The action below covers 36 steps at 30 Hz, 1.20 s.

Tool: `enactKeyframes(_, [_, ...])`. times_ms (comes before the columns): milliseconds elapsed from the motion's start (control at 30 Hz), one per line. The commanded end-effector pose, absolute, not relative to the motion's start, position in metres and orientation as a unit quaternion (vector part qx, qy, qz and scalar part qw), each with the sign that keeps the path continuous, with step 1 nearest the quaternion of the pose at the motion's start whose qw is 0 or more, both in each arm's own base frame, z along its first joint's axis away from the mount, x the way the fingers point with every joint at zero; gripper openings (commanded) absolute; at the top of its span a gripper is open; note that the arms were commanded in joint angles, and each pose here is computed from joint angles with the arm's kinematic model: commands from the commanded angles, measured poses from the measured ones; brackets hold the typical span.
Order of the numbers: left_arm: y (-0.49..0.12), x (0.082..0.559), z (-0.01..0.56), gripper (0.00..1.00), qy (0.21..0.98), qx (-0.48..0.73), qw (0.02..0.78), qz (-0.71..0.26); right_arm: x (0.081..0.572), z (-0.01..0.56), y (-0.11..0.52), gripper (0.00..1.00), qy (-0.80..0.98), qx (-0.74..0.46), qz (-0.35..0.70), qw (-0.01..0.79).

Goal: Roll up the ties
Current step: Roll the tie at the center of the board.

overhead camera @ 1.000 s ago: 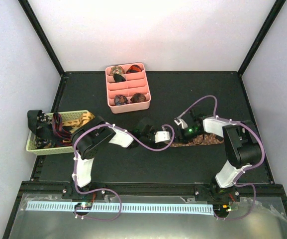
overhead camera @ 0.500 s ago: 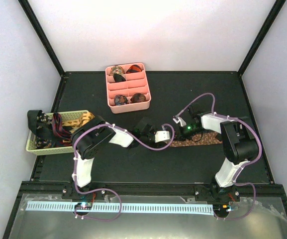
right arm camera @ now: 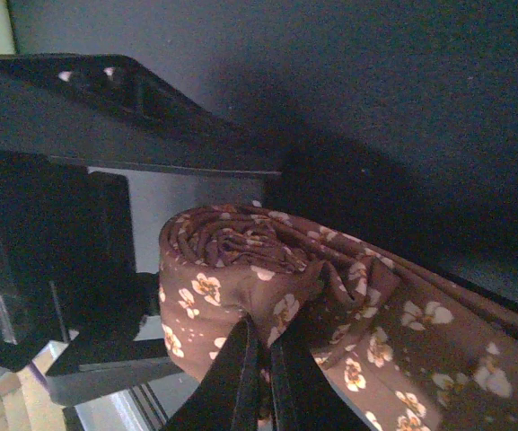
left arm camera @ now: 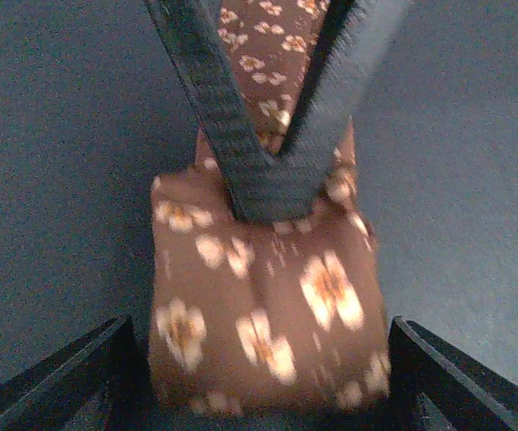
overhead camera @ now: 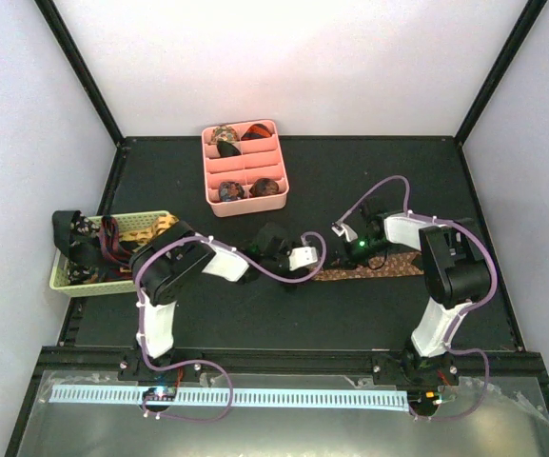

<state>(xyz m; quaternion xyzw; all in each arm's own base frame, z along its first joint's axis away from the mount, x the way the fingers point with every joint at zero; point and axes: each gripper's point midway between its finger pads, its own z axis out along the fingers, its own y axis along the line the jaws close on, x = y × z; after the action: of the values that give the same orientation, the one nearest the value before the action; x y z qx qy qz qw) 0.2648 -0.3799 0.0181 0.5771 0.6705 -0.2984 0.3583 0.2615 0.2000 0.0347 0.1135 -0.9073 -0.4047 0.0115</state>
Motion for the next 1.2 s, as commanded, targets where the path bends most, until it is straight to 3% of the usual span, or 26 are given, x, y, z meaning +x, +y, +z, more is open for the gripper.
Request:
enactKeyframes(0, [-0.379,0.26,0.052,0.81,0.65,0.563,0.393,-0.326,0.259,0.006,0.176,0.02,-0.937,0.112,-0.329,0.027])
enactKeyframes(33, [-0.379,0.261,0.061,0.85,0.646,0.557,0.405,-0.329,0.258,0.006,0.175,0.02,-0.938,0.113,-0.327,0.029])
enactKeyframes(67, [-0.376,0.263,0.071,0.96,0.645,0.547,0.417,-0.332,0.257,0.006,0.174,0.02,-0.938,0.114,-0.327,0.029])
enactKeyframes(100, [-0.374,0.265,0.081,0.98,0.643,0.538,0.429,-0.335,0.257,0.005,0.173,0.02,-0.938,0.116,-0.325,0.031])
enactKeyframes(300, [-0.356,0.285,0.138,0.99,0.661,0.458,0.472,-0.361,0.257,0.003,0.17,0.02,-0.942,0.122,-0.312,0.033])
enactKeyframes(400, [-0.357,0.275,0.145,0.99,0.633,0.496,0.415,-0.425,0.258,0.002,0.165,0.02,-0.945,0.119,-0.303,0.033])
enactKeyframes(500, [-0.357,0.275,0.129,0.99,0.645,0.492,0.39,-0.435,0.259,0.0,0.161,0.02,-0.949,0.118,-0.292,0.033])
enactKeyframes(1167, [-0.393,0.254,0.068,0.97,0.586,0.527,0.446,-0.424,0.25,-0.004,0.153,0.02,-0.958,0.118,-0.252,0.068])
